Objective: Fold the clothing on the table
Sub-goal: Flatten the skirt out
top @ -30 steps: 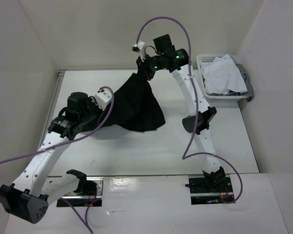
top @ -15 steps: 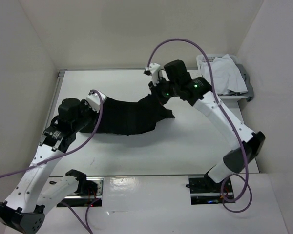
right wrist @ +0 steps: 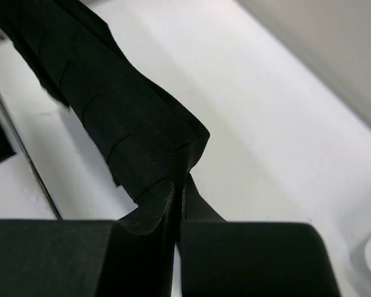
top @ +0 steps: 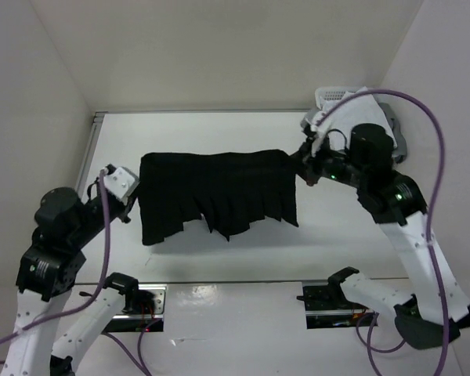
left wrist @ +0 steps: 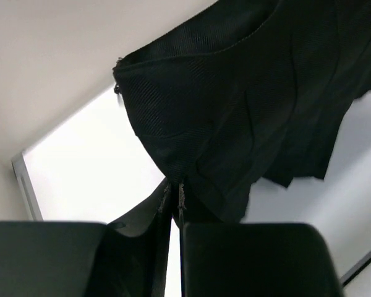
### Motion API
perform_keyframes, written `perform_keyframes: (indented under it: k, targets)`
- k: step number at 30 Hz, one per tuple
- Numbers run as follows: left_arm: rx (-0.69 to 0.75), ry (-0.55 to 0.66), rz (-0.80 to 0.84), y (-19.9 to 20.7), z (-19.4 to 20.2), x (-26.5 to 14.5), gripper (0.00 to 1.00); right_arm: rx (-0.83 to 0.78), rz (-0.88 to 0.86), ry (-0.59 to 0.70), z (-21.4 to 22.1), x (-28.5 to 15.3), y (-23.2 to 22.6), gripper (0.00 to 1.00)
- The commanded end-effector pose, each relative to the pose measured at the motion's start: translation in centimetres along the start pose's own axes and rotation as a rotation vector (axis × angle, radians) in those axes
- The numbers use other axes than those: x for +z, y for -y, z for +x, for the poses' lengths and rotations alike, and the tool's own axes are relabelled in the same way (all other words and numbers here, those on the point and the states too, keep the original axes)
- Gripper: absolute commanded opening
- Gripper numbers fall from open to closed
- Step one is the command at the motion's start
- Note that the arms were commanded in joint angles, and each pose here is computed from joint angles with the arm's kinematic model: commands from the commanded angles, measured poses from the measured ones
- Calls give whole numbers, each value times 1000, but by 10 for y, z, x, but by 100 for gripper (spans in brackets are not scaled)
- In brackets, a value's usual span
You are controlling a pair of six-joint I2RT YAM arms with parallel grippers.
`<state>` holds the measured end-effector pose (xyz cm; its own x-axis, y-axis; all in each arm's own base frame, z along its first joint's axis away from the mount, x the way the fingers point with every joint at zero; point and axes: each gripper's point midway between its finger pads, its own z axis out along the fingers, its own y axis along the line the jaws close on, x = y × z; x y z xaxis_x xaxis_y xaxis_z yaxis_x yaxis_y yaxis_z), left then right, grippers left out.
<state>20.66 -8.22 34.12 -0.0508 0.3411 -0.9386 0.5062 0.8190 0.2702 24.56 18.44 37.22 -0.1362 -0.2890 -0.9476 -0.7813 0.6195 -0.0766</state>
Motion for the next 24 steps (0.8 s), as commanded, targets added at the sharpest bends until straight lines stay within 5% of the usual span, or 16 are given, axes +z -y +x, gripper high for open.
perform_keyframes:
  k: [1,10,20,23,24]
  targets:
    - [58,86,-13,0,-23,-31,10,-87,-9,168,-33,-43,-11,0]
    - [91,247,38,23,-58,-75,10,-131,-8,311,-49,-105,-37,0]
    - [-9,120,129,34,1,-28,14,2,-28,131,28,-45,-8,0]
    - [-55,46,158,35,30,-4,24,25,-5,83,50,-26,7,0]
    - [-62,33,163,35,32,0,41,37,-10,68,57,-21,9,0]
